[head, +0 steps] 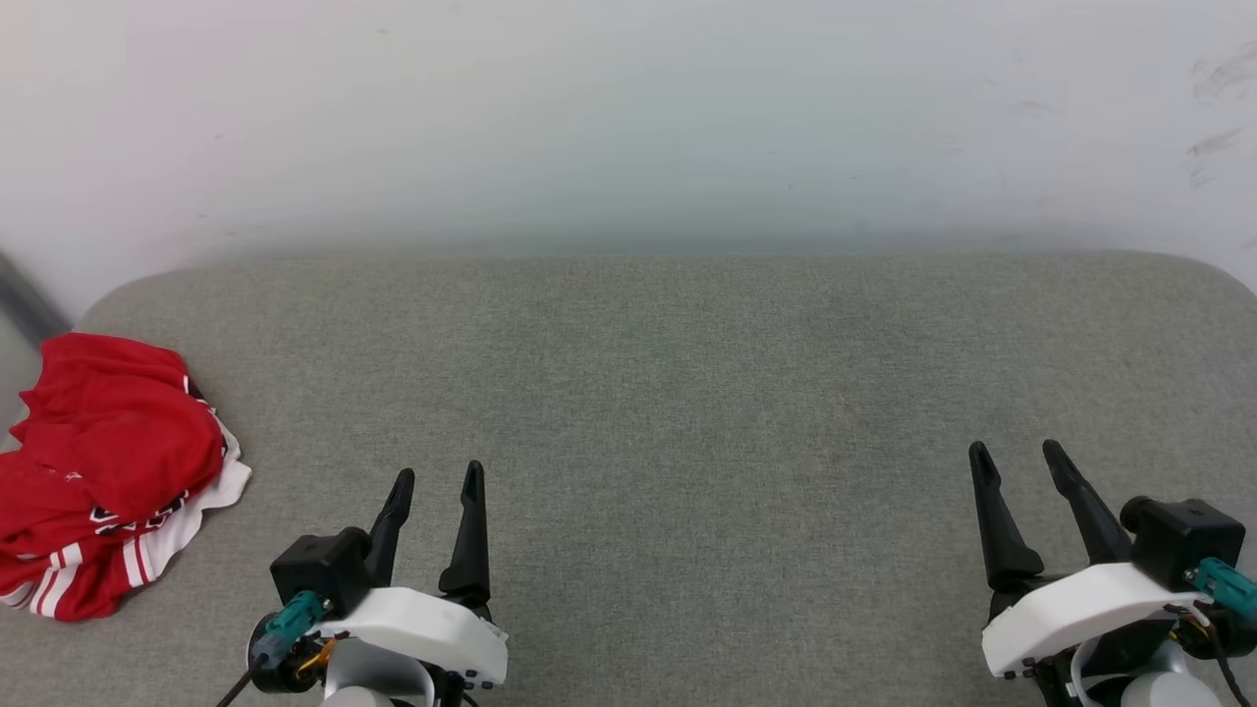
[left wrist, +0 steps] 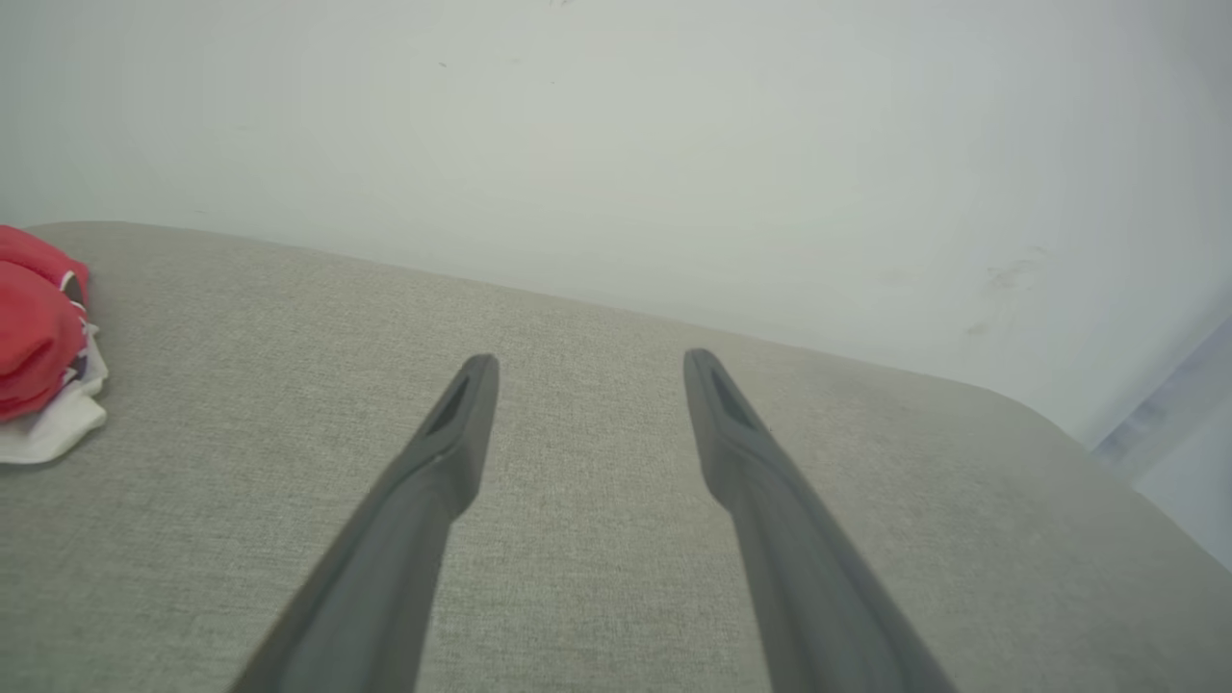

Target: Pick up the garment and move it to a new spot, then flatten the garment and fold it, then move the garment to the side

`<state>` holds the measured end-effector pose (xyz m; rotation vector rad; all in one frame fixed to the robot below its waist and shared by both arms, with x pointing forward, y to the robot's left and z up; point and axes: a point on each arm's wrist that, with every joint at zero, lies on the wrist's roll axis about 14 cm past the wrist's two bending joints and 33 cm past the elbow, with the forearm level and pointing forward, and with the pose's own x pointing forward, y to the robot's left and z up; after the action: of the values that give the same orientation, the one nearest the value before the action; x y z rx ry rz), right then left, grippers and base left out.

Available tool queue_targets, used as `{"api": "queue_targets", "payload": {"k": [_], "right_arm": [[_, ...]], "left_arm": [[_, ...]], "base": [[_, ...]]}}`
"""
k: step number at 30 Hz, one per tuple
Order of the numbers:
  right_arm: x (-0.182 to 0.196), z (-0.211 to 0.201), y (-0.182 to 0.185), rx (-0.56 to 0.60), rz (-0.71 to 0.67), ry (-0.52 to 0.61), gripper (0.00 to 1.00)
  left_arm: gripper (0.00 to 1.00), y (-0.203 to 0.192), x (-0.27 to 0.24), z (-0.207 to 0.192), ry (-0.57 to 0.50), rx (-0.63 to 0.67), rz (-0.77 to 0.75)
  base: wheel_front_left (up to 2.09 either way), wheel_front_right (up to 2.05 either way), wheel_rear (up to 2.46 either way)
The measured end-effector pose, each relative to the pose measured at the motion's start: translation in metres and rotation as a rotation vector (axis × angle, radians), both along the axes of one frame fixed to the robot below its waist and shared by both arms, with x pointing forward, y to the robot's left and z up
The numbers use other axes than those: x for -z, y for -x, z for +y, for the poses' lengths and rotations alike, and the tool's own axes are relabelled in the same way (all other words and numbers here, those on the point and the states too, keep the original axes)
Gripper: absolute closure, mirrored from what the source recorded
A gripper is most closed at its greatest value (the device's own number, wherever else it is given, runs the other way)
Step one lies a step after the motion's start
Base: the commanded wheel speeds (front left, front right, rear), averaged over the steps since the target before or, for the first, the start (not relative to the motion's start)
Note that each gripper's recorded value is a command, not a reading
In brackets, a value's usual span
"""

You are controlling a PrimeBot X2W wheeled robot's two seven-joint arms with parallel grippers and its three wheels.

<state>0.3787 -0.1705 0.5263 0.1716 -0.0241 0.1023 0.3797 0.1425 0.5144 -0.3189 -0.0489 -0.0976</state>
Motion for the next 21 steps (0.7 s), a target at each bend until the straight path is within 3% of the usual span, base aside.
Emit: {"api": "queue_targets", "payload": {"k": [21], "right_arm": [[-0.0041,0.0021,0.0006,-0.002,-0.019,0.134,0.00]], "left_arm": [[0.00,0.0012,-0.0028,0.0001,-0.159,-0.015,-0.042]], "base": [[0.00,0.00,0.00]]}}
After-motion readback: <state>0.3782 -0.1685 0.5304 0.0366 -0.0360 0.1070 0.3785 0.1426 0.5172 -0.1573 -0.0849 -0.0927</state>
